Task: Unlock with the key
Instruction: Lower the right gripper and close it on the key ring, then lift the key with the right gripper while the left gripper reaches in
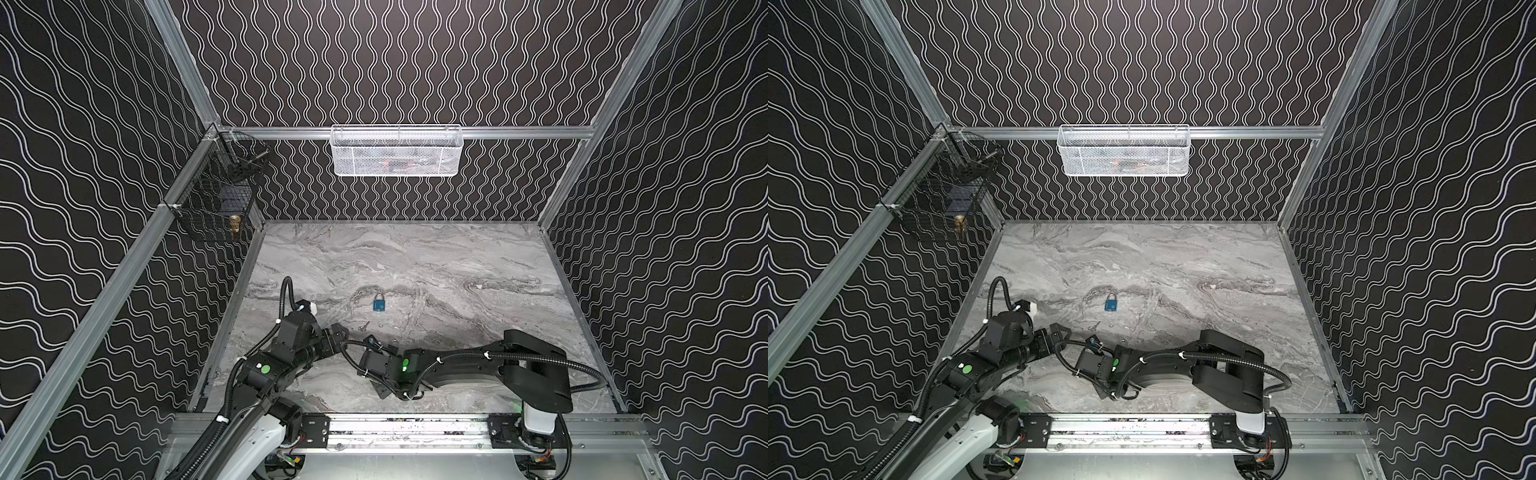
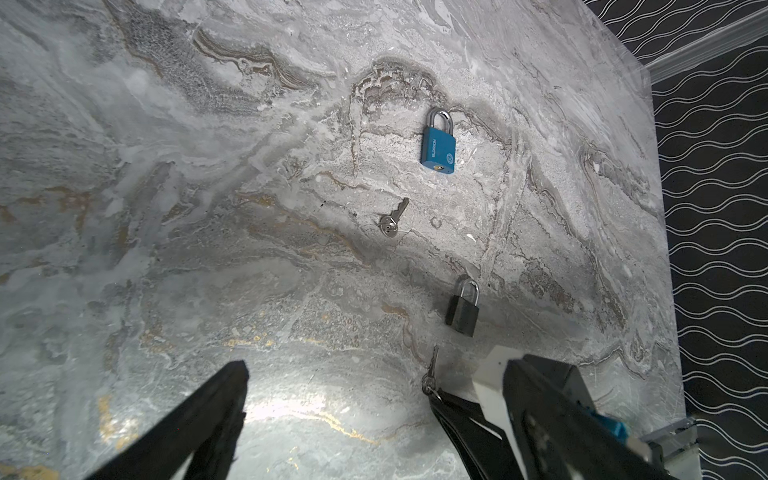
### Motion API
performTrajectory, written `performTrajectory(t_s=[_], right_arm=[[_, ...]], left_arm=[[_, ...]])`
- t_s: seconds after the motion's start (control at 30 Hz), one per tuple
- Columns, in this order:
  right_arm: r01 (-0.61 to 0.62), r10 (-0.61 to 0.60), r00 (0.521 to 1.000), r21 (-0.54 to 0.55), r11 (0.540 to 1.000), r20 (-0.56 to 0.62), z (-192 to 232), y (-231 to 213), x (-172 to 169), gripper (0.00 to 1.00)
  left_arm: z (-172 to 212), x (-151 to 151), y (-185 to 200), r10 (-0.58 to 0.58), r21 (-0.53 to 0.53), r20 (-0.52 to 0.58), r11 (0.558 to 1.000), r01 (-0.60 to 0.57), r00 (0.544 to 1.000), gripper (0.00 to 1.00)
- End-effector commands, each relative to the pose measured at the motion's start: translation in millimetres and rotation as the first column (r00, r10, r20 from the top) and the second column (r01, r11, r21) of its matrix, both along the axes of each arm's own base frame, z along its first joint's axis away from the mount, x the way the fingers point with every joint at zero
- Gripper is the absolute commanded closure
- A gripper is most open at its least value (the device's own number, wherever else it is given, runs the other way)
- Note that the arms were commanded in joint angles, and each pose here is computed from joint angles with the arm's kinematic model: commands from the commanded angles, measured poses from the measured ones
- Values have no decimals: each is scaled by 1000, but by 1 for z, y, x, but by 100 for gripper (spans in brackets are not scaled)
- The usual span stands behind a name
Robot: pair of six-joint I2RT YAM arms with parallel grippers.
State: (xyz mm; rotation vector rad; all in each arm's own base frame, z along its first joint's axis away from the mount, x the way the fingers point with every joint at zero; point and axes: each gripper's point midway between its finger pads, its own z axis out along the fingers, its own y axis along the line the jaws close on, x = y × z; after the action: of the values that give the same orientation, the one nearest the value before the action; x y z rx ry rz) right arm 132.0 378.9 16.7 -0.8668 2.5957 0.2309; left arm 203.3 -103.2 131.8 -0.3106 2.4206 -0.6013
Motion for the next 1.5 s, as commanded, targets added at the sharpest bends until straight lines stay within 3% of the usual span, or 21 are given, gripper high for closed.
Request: performTrajectory(t_s=[0.0, 0.3, 0.57, 0.8, 1.13, 1.47], right_arm=[[23, -23, 1000, -10, 1000, 8, 2, -6, 1, 93], [21, -23, 999, 71, 997, 22, 18, -3, 3, 100], [12, -16, 1000, 191, 981, 17, 44, -6, 10, 100], [4, -8, 1000, 344, 939, 11, 82, -6, 18, 100], [44, -57, 998, 490, 870, 12, 131, -25, 39, 100], [58, -90, 995, 535, 843, 34, 161, -28, 47, 100]], left_arm=[[5, 3, -4, 6, -35, 16, 999, -6, 1000, 1], [7, 2, -9, 2, -72, 15, 997, -1, 1000, 1], [18, 4, -20, -18, -144, 25, 989, 21, 1000, 1], [39, 7, -32, -38, -221, 56, 974, 49, 998, 1], [69, 13, -53, -87, -340, 116, 933, 122, 989, 1], [81, 22, -72, -76, -498, 104, 859, 118, 992, 3]])
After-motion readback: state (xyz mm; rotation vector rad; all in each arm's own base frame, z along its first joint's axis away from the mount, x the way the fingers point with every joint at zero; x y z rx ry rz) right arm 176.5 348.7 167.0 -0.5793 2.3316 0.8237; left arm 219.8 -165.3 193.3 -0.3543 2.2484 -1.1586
